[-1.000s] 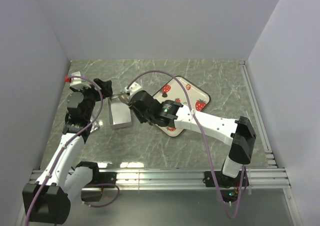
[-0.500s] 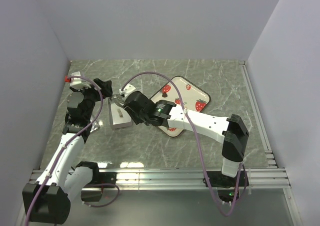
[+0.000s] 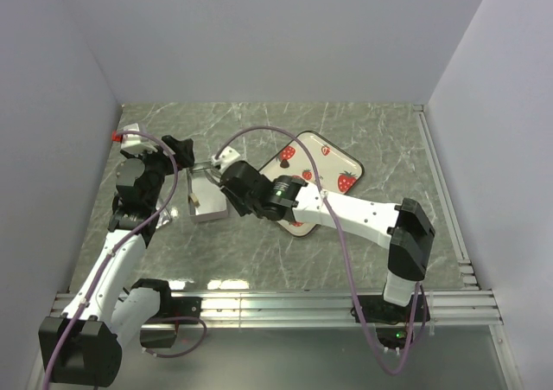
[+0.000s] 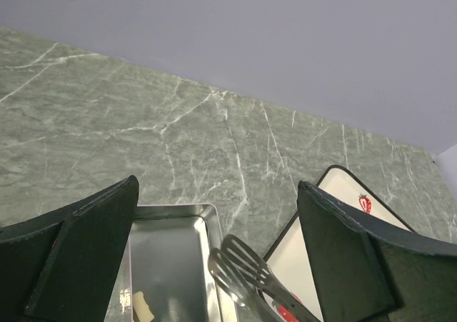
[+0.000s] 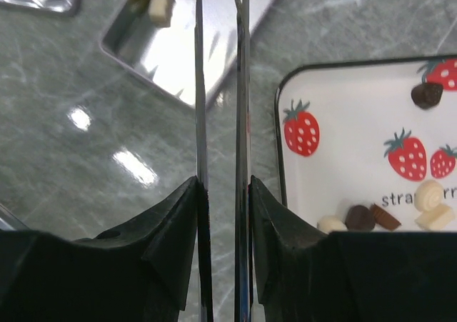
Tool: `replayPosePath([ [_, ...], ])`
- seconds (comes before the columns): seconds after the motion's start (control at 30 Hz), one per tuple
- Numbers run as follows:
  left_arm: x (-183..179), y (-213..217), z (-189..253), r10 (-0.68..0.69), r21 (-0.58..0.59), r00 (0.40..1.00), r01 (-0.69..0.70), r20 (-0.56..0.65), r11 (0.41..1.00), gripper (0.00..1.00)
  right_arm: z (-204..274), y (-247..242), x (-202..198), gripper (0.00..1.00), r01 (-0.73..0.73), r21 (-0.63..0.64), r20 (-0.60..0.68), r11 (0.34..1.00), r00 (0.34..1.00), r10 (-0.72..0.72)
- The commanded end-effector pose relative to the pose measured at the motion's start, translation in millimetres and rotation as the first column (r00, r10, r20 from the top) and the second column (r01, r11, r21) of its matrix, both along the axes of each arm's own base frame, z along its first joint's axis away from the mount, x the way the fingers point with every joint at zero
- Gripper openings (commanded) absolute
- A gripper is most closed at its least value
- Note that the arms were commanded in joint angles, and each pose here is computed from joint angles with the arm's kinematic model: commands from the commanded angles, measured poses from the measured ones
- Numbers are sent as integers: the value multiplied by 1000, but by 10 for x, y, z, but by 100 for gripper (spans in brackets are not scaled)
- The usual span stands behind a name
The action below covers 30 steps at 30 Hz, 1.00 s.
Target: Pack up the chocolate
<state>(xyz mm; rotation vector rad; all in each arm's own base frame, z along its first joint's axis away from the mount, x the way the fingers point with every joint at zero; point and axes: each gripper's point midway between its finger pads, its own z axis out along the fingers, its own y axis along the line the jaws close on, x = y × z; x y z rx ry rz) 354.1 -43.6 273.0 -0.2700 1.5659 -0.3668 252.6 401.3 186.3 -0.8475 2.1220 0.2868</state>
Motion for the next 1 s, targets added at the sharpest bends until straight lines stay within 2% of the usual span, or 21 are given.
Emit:
replayPosePath([
  [0.0, -6, 19, 96, 11, 8, 999, -12, 30, 1000, 99, 184, -243, 97, 40, 76, 47, 40, 996, 996, -78],
  [0.33, 1, 15, 85, 12, 7, 1000, -12, 24, 1000, 99, 137, -980, 368, 39, 250, 72, 45, 966, 966, -253],
  [0.63, -36, 43, 103, 25, 5, 999, -26, 33, 1000, 99, 89, -1671, 621, 40, 413, 83, 62, 907, 906, -418],
  [0.83, -55, 33, 116, 18, 3, 999, -18, 43, 1000, 99, 13, -1735, 696, 42, 427, 73, 51, 901, 901, -431],
  [0.97, -64, 26, 127, 15, 2, 999, -15, 49, 1000, 100, -173, -1702, 759, 42, 430, 21, 33, 903, 902, -430],
])
